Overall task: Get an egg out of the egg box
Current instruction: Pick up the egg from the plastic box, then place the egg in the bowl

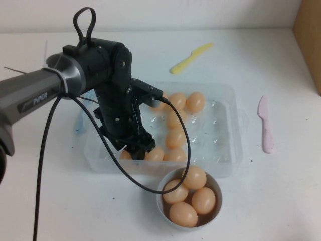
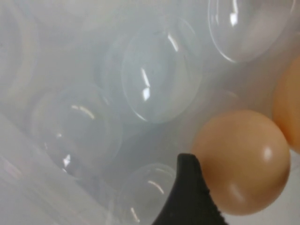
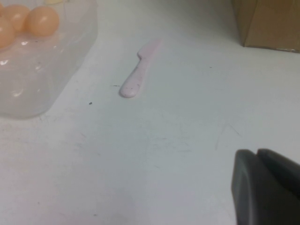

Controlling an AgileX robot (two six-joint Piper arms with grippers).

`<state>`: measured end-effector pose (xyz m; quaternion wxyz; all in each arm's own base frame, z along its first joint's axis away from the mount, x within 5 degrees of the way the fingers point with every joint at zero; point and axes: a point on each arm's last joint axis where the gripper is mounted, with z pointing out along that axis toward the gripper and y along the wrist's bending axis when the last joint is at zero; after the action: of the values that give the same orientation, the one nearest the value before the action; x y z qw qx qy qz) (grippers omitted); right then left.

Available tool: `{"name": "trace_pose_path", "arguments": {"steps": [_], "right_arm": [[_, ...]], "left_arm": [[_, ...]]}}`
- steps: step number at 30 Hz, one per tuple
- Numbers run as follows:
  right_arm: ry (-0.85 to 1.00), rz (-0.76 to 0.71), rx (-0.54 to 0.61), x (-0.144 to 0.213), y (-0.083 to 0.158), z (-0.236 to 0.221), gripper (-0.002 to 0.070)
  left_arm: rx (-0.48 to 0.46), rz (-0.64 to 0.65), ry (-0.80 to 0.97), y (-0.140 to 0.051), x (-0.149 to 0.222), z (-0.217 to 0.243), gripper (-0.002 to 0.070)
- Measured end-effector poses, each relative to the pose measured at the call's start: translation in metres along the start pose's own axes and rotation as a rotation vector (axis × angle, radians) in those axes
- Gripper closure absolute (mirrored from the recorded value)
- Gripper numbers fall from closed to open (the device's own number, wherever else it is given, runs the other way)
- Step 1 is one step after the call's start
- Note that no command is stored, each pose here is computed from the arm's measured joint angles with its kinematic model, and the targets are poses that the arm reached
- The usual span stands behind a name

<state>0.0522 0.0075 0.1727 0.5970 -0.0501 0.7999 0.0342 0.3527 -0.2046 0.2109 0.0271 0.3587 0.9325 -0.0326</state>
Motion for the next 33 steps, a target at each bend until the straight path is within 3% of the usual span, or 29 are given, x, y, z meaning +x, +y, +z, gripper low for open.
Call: {"name": "trace_pose_path", "arguments": {"steps": [11, 18, 28, 33], "right_arm": [[0.000, 0.001, 0.000, 0.000, 0.000, 0.000, 0.0694], [0.000, 0.004, 0.000, 0.000, 0.000, 0.000, 0.0694], [0.000, 0.004, 0.000, 0.000, 0.000, 0.000, 0.0694], [0.000, 0.004, 0.000, 0.000, 0.000, 0.000, 0.0694]], "left_arm": [[0.001, -0.001, 0.025, 0.002, -0.004, 0.021, 0.0243], [-0.002, 0.000, 0.020, 0.003, -0.004, 0.020, 0.0319], [-0.071, 0.014, -0.142, -0.003, 0.008, -0.048, 0.0319], [-0.092, 0.087, -0.220, -0.035, 0.019, -0.089, 0.0319]]}}
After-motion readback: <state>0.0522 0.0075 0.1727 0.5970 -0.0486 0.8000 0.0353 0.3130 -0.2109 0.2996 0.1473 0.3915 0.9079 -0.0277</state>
